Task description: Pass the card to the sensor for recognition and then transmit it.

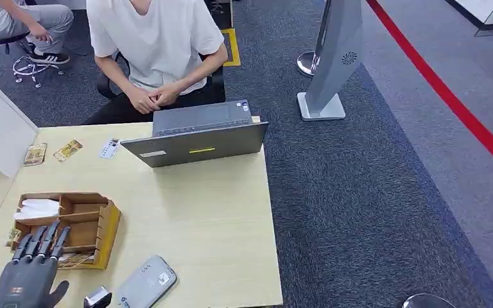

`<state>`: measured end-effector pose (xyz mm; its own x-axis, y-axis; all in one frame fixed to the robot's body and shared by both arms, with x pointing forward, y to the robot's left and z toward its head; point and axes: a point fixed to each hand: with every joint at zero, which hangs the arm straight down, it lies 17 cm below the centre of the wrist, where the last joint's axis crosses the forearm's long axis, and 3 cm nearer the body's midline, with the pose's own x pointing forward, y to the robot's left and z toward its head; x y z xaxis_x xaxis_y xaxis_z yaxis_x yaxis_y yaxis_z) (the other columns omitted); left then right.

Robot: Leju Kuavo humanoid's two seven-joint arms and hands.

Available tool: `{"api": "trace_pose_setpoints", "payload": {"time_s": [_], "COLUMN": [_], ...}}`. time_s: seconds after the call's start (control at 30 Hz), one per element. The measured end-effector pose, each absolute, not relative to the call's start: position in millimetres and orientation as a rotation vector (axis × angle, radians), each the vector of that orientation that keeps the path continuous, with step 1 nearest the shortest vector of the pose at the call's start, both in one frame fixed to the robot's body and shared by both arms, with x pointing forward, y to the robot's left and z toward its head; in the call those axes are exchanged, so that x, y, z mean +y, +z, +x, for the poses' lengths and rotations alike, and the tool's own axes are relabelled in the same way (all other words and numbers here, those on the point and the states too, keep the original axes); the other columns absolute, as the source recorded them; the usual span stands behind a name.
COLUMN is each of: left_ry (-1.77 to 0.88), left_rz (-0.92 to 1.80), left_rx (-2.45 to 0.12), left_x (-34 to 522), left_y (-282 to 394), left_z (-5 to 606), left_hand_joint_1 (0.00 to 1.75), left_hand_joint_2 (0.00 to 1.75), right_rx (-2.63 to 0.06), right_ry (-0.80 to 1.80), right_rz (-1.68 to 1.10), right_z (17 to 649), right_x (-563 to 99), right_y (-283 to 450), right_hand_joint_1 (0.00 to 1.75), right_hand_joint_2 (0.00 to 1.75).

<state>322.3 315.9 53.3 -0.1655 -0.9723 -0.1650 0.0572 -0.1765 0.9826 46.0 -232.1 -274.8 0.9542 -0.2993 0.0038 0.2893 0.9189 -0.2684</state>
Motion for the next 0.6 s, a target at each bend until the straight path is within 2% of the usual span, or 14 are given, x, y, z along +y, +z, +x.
{"api": "trace_pose_setpoints", "payload": {"time_s": [0.2,0.6], "left_ry": [-1.387,-1.343], "left_rz": [1.263,1.182], "left_rx": [-1.280,-1.225], "left_x": [302.1,294.4], "left_y": [71.3,44.6], "left_z": [324.1,322.0], "left_hand_joint_1": [0.00,0.00], "left_hand_joint_2": [1.75,1.75], "right_rx": [0.029,0.027], "right_ry": [-0.269,-0.237], "right_rz": [-0.270,-0.261], "right_z": [47.8,49.3], "right_x": [-232.1,-230.3], "right_y": [-274.8,-274.8], "right_hand_joint_1": [0.00,0.00], "right_hand_joint_2": [1.75,1.75]}}
